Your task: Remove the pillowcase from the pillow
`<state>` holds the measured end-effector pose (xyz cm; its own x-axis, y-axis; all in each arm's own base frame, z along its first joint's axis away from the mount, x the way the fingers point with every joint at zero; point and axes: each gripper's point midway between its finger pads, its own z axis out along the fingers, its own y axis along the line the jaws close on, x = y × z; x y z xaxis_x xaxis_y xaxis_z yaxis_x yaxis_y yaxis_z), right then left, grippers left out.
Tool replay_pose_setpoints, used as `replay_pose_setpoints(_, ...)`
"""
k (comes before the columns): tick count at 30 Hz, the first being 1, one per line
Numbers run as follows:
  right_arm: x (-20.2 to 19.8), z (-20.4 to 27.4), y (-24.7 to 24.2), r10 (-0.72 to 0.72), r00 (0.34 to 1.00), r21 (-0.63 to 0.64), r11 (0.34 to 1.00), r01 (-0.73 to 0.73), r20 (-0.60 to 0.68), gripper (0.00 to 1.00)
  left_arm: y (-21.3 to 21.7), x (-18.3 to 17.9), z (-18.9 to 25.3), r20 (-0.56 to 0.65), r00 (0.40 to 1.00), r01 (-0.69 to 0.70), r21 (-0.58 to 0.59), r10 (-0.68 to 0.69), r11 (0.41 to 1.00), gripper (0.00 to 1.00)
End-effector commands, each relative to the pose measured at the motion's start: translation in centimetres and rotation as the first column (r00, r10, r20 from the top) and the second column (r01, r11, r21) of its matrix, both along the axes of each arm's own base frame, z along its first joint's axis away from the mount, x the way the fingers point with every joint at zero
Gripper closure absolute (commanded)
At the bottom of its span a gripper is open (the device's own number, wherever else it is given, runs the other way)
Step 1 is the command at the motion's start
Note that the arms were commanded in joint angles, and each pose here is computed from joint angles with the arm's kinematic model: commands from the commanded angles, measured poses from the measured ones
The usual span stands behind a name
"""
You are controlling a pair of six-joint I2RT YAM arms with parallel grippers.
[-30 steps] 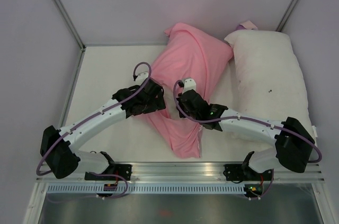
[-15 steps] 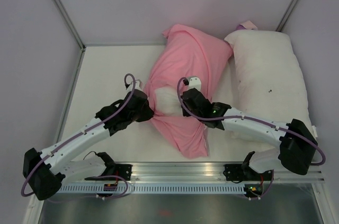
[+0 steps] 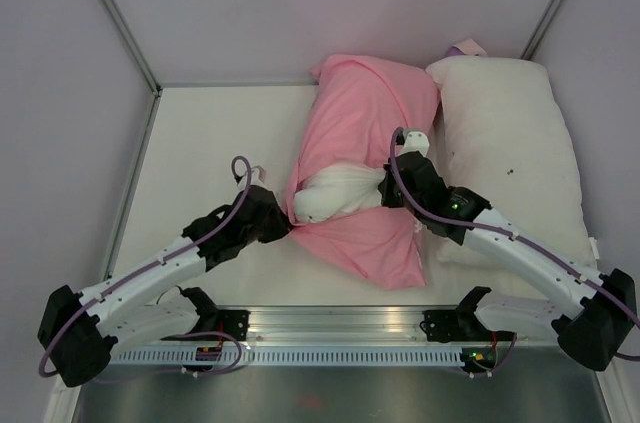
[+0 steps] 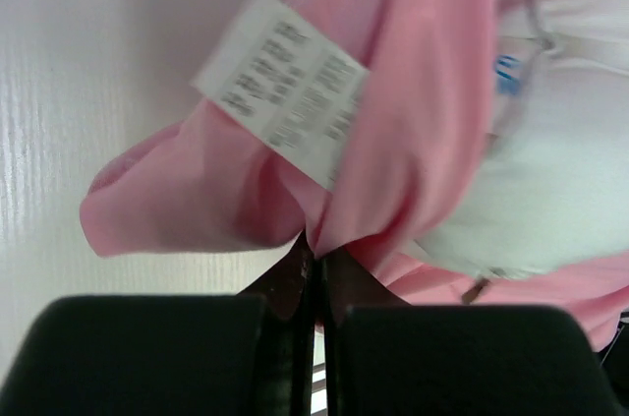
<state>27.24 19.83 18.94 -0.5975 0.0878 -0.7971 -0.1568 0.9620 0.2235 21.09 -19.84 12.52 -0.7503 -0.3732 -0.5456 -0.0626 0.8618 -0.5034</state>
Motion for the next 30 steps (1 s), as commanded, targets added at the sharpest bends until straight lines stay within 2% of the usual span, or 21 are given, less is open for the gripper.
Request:
replay_pose_setpoints(1,1.8,3.4,-7.2,-0.229,0.966,-0.091,0.967,0.24,0.117,1.0,6.1,-2.5,-6.3,-0.132,0.985,-0.072,0.26,0.11,0.963,0.98)
replay_pose_setpoints(7,1.8,2.8,-8.7,-0.259,0.96,-0.1,0.958,0.27,0.108,1.0,8.5,-3.6,-8.4,-0.161,0.963,-0.156,0.316,0.215,0.936,0.98)
replay_pose_setpoints(11,1.7,2.4,-4.8,-0.11,0.991,0.03,0.994,0.108,0.079,1.0,6.2,-3.0,-9.1,-0.18,0.977,-0.062,0.268,0.113,0.962,0.98)
replay_pose_setpoints(12,1.0,1.6,-2.6,-0.013,0.999,0.087,0.996,0.01,0.035,1.0,5.4,-2.7,-8.9,-0.182,0.98,-0.03,0.251,0.078,0.967,0.98)
replay_pose_setpoints(15,0.9,0.9,1.8,0.142,0.99,0.215,0.967,-0.138,-0.002,1.0,2.9,-1.1,-7.5,-0.194,0.981,0.016,0.217,0.027,0.976,0.98)
replay_pose_setpoints(17,0.3,0.6,5.1,0.273,0.962,0.314,0.915,-0.251,-0.026,1.0,0.8,0.8,-5.3,-0.16,0.987,0.025,0.17,0.003,0.985,0.98)
replay_pose_setpoints(21,-0.6,0.5,8.9,0.399,0.916,0.357,0.862,-0.359,-0.042,1.0,-1.0,5.1,-0.1,-0.096,0.995,-0.011,0.102,0.02,0.995,0.98)
replay_pose_setpoints(23,-2.0,0.3,11.5,0.497,0.866,0.383,0.812,-0.44,-0.057,1.0,-1.9,6.3,0.8,-0.125,0.992,0.011,0.011,-0.009,1.0,0.96)
replay_pose_setpoints(25,-5.2,0.0,14.8,0.633,0.771,0.423,0.718,-0.553,-0.067,1.0,-2.8,7.5,1.9,-0.118,0.992,0.028,-0.062,-0.035,0.998,0.96)
replay_pose_setpoints(27,-8.6,0.1,17.4,0.72,0.691,0.459,0.636,-0.62,-0.063,1.0,-2.7,9.0,2.2,-0.118,0.993,0.021,-0.05,-0.026,0.999,0.96)
replay_pose_setpoints(30,-11.7,1.0,20.1,0.785,0.619,0.511,0.54,-0.669,-0.019,1.0,-1.0,11.7,2.9,-0.113,0.994,-0.016,-0.023,0.013,1.0,0.96)
